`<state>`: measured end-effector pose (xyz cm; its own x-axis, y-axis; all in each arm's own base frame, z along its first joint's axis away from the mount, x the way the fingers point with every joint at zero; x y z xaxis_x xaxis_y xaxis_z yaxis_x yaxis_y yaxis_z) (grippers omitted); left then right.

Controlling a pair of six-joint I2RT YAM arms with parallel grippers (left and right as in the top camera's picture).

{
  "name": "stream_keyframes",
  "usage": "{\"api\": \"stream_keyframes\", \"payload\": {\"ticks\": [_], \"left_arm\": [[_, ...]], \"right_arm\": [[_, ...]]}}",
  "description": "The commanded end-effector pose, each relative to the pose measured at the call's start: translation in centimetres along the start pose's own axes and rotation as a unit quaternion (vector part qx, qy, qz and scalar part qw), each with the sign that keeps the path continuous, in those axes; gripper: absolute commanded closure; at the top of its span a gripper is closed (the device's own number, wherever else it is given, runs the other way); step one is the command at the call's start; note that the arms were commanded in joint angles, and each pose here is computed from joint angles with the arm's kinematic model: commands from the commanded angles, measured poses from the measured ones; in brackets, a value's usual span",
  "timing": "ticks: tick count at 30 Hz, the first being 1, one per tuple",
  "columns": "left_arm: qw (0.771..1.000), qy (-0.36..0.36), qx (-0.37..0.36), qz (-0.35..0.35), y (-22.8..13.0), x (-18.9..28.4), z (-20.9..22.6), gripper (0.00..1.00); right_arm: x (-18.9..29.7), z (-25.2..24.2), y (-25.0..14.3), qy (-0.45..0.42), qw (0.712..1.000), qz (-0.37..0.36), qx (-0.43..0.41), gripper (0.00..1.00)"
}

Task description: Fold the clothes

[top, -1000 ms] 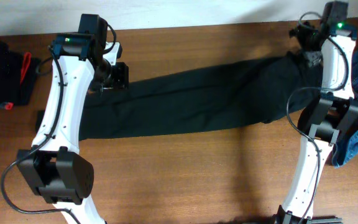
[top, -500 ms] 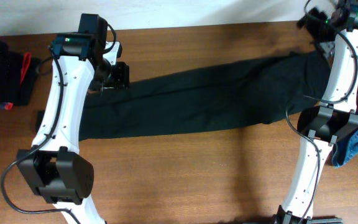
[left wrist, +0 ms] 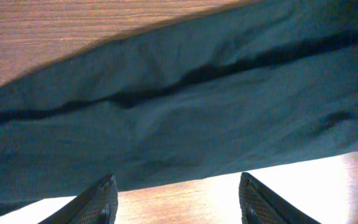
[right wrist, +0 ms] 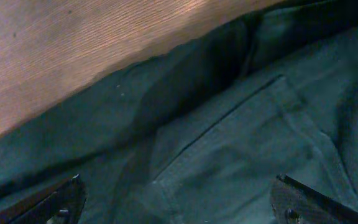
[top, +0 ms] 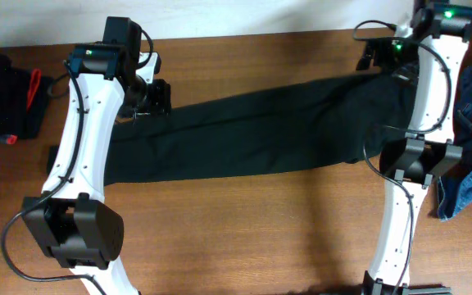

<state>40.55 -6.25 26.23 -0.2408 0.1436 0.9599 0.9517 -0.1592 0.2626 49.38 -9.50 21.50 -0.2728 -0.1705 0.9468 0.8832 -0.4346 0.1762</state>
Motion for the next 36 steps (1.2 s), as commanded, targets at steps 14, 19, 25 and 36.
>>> {"api": "stream_keyframes", "payload": {"ticks": [14, 19, 25, 36], "left_arm": [[0.999, -0.003, -0.003, 0.037, 0.2, -3.3, 0.2, 0.38], [0.999, -0.006, -0.008, 0.033, 0.4, -3.5, -0.1, 0.3], [1.0, -0.001, -0.017, 0.015, 1.3, -4.0, -0.4, 0.31], [0.999, -0.005, -0.033, 0.025, 2.4, -8.4, -0.3, 0.93]], "right_arm": [[5.9, -2.2, -5.3, -0.1, 0.993, 0.055, -0.015, 0.02], [1.4, -4.6, -6.2, -0.119, 0.985, 0.116, -0.033, 0.01], [-2.7, -5.7, -5.4, -0.112, 0.989, 0.092, -0.017, 0.01], [-4.5, -5.7, -3.4, -0.097, 0.995, 0.028, 0.005, 0.01]]}}
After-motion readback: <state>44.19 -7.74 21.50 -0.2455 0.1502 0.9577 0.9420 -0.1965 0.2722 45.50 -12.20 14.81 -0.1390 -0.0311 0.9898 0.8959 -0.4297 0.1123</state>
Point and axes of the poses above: each gripper's point midway between its finger pads, its own x axis back along the fingers, its own z axis along the line the jaws close on, y = z × x, the point moved 8 cm from there along x, back along the fingers, and after that the axes turned 6 degrees about -x, right-handed, at the moved point
